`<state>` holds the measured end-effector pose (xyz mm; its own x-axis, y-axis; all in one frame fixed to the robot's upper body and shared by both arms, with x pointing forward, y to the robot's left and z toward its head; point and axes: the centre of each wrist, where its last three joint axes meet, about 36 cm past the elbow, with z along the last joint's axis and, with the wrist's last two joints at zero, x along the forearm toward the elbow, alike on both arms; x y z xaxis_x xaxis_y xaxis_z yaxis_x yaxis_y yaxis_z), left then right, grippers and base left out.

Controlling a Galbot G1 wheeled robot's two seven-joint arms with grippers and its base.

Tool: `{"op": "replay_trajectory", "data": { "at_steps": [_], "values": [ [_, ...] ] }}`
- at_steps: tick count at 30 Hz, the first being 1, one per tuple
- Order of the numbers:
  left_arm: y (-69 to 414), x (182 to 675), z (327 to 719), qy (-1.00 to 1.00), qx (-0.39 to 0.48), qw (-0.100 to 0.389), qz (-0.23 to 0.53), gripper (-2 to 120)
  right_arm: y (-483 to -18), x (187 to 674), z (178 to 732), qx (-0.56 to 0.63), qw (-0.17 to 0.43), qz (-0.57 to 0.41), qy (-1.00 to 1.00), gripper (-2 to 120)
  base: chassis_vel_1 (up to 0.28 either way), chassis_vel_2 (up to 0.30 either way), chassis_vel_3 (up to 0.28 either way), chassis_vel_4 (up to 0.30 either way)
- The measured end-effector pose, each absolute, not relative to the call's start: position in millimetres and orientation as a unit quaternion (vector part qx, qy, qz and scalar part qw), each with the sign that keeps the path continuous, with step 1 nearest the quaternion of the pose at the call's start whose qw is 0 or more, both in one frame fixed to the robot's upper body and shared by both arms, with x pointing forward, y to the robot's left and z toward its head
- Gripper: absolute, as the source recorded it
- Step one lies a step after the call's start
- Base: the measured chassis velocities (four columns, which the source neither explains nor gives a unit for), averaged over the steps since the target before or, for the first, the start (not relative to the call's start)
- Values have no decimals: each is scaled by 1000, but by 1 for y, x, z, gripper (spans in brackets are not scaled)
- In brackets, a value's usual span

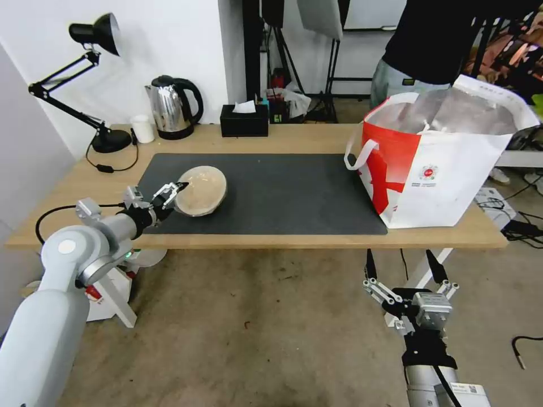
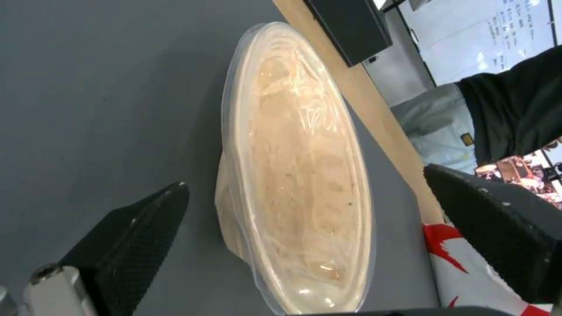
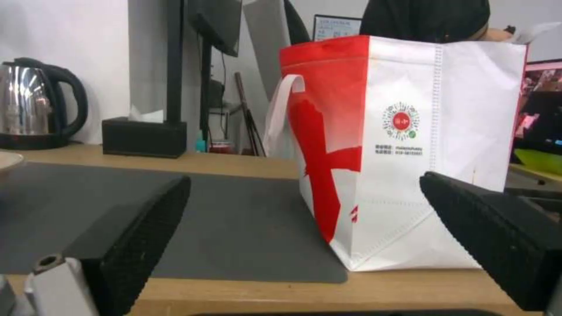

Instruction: Pick up the trash from the table and place it into the takeout bag.

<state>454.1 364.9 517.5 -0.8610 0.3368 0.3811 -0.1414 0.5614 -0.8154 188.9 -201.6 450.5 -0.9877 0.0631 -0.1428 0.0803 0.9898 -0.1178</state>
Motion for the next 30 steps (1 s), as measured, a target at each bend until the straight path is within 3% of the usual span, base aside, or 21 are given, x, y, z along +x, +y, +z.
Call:
{"op": "replay_trajectory", "data": {
  "at_steps": [17,30],
  "values": [
    [364,461,514,-843,-59,262,466,100,-202,189,450,36,70,-62,995,100,0,0,0,0],
    [359,466,507,-842,-60,270,462,70,-202,189,450,36,70,-62,995,100,0,0,0,0]
  ]
}}
